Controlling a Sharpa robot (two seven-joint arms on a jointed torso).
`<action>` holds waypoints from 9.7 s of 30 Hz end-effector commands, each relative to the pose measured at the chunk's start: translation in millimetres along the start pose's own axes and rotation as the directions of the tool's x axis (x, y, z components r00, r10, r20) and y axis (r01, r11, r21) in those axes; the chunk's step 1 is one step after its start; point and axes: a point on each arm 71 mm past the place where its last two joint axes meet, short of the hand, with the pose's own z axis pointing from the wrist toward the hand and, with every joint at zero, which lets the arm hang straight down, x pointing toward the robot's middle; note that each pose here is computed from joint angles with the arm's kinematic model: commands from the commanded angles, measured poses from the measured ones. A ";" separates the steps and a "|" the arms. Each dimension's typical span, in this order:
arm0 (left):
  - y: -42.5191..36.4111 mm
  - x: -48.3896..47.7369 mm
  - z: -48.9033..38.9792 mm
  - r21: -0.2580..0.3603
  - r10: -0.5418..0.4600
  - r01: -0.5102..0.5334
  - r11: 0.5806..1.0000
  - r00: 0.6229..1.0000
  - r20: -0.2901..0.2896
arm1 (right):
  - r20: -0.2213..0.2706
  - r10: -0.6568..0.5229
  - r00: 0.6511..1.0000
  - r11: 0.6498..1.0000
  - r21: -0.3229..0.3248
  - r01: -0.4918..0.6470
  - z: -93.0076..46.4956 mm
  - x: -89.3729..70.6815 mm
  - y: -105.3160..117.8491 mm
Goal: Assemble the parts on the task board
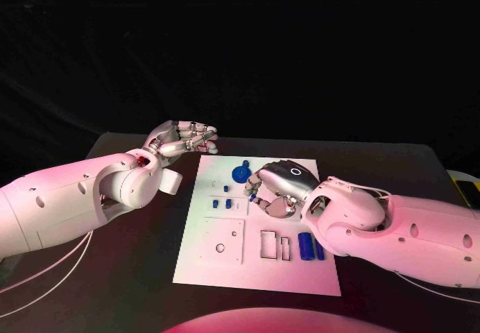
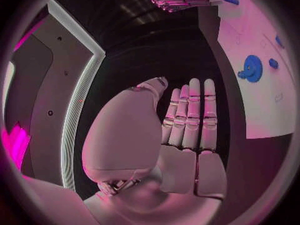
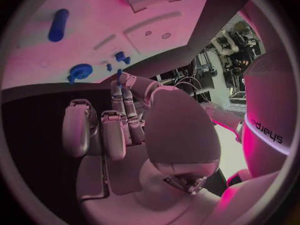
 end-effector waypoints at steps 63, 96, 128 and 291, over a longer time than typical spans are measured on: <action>2.3 11.3 5.1 -0.015 -0.040 0.040 0.999 0.999 -0.033 | -0.150 0.097 0.984 0.995 -0.014 -0.100 8.6 78.2 20.7; 2.9 9.9 4.4 -0.026 -0.041 0.040 0.999 0.999 -0.034 | -0.146 0.059 0.987 0.998 -0.025 -0.063 8.2 79.3 21.5; 4.2 6.1 2.0 -0.033 -0.042 0.040 0.999 0.998 -0.037 | -0.086 0.113 0.990 0.975 0.202 -0.094 -46.6 -17.4 -60.1; 13.2 27.9 20.7 -0.079 -0.083 0.077 0.994 0.994 -0.075 | -0.246 0.059 0.968 0.993 -0.083 -0.081 13.5 83.7 58.7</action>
